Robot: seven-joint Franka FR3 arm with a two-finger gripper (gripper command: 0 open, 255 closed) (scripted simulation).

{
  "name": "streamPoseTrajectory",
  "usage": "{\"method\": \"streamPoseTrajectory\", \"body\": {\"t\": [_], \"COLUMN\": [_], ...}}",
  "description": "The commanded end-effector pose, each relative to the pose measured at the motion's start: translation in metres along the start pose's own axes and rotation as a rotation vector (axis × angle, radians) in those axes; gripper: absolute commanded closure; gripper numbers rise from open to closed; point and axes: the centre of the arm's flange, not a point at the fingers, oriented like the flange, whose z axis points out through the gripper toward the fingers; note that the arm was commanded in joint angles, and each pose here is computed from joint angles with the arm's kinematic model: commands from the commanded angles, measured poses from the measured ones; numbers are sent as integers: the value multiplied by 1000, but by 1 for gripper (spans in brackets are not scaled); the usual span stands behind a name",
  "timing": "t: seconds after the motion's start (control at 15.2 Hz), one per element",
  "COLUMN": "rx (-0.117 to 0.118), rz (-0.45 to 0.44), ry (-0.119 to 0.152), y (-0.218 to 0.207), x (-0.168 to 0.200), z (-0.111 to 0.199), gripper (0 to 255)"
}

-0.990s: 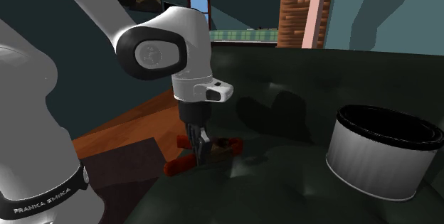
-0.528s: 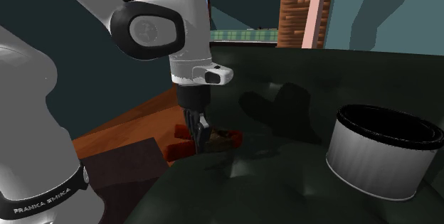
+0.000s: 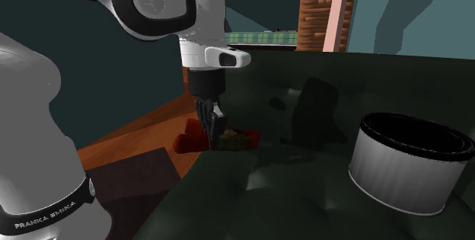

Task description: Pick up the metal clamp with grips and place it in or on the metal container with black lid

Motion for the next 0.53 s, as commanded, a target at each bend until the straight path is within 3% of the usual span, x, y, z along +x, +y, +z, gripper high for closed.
{"method": "streamPoseTrajectory", "body": {"t": [0.0,0.46], "rx": [0,0], "rz": [0,0], "ry": [0,0], "y": [-1,1], "x": [0,0], "z": [-12,-49], "gripper": [255,255]}}
